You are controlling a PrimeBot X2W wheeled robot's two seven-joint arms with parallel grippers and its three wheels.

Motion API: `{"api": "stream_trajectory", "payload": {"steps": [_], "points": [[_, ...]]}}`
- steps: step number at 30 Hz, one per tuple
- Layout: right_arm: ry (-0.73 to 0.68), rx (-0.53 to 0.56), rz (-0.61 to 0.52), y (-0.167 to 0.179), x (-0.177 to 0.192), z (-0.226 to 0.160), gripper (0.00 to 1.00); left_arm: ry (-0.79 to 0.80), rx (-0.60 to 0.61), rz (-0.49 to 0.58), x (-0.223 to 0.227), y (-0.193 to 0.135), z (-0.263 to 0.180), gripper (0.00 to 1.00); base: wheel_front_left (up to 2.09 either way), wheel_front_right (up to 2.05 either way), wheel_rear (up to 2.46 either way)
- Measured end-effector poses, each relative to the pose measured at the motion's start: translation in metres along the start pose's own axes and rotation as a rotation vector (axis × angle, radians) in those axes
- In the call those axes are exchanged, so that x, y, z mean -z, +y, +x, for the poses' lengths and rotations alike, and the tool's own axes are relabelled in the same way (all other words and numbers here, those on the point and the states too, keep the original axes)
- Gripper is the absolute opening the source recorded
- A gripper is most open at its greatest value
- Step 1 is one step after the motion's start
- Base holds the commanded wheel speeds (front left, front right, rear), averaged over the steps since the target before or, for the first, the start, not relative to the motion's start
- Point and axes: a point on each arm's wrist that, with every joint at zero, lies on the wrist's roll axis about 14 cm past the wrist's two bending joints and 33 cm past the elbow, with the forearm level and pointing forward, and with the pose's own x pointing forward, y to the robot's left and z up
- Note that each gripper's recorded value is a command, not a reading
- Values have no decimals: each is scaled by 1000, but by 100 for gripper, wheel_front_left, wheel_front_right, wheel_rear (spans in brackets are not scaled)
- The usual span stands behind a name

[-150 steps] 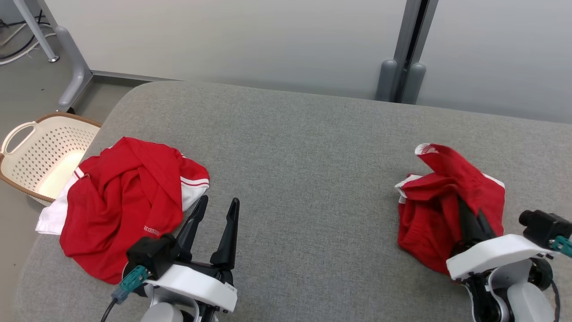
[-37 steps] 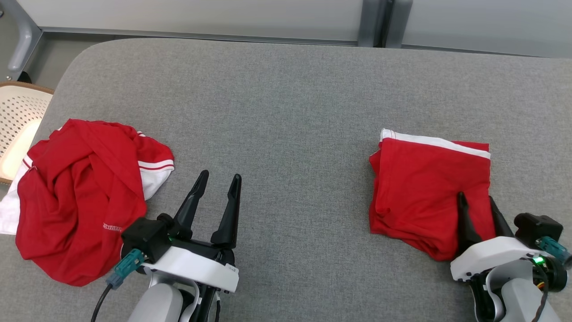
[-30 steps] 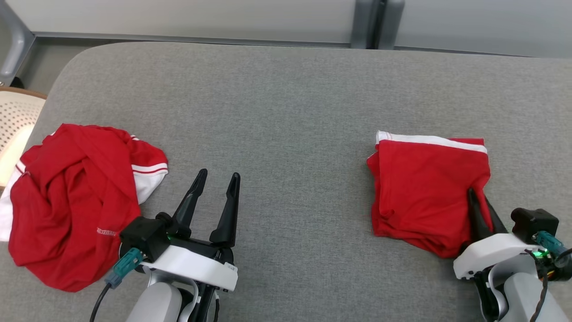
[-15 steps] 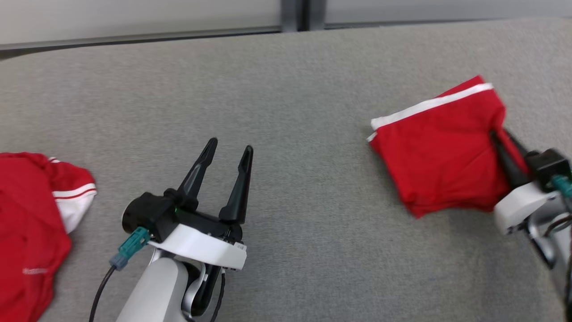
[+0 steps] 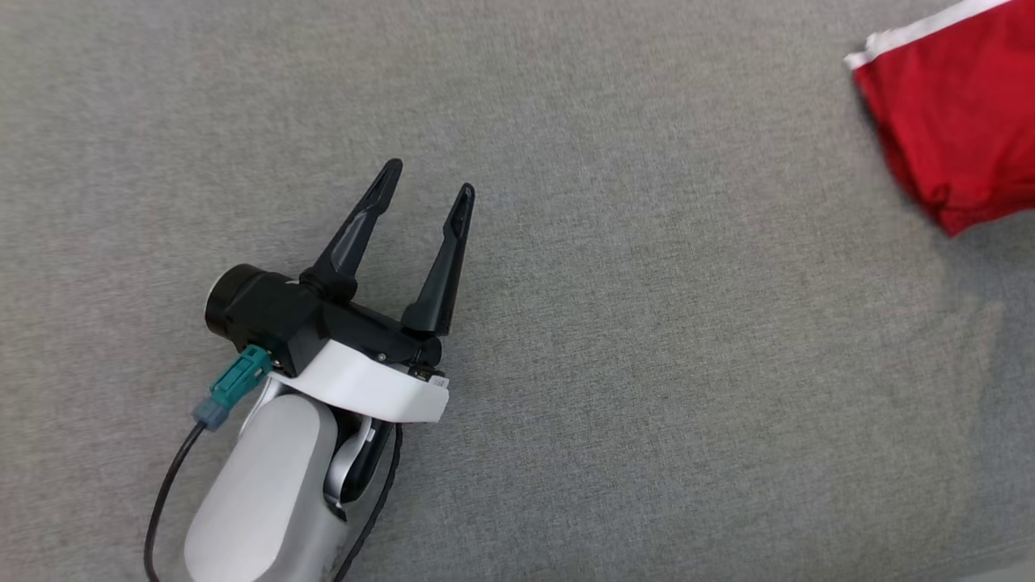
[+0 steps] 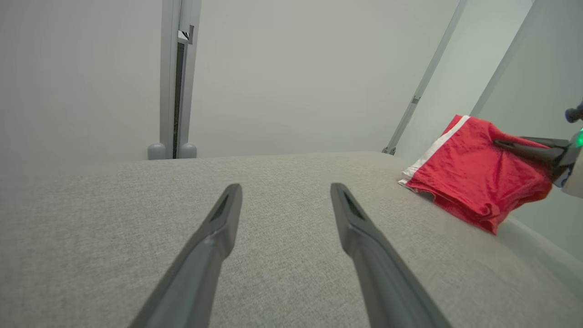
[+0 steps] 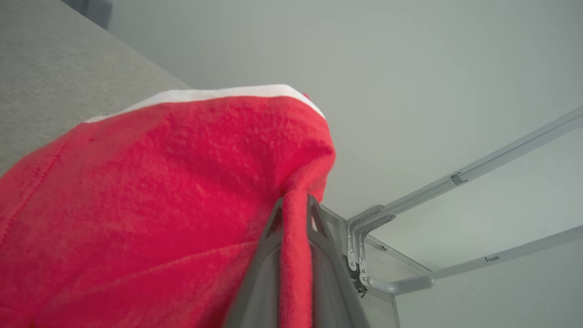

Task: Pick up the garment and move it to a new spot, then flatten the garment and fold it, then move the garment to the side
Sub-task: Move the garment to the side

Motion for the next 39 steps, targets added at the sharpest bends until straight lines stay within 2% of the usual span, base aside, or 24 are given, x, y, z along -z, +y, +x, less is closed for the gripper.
{"api": "stream_trajectory", "payload": {"steps": [4, 12, 13, 14, 15, 16, 22, 28, 32, 39], "points": [[55, 49, -6, -18, 19, 5, 0, 20, 14, -22, 15, 3, 8, 100, 0, 0, 0], [108, 60, 5, -17, 38, 9, 0, 24, -3, -31, 20, 13, 9, 100, 0, 0, 0], [109, 61, 8, -17, 39, 10, 9, 24, -5, -30, 19, 13, 8, 100, 0, 0, 0], [109, 61, 11, -16, 39, 10, 9, 24, -8, -28, 19, 14, 8, 100, 0, 0, 0], [103, 63, 16, -15, 37, 11, 62, 23, -11, -28, 18, 15, 7, 100, 0, 0, 0], [95, 70, 21, -17, 34, 12, 100, 23, -15, -31, 18, 16, 7, 100, 0, 0, 0], [7, 107, 51, -26, 4, 11, 100, 5, -28, -24, 3, 12, 1, 100, 0, 0, 0], [-214, 127, 136, -20, -71, 6, 100, -33, -59, -14, -21, 8, -14, 100, 0, 0, 0], [-328, 76, 199, 12, -109, -8, 100, -55, -93, 4, -38, 9, -31, 100, 0, 0, 0], [-447, -10, 341, 63, -148, -44, 100, -113, -175, 27, -70, 14, -72, 100, 0, 0, 0]]}}
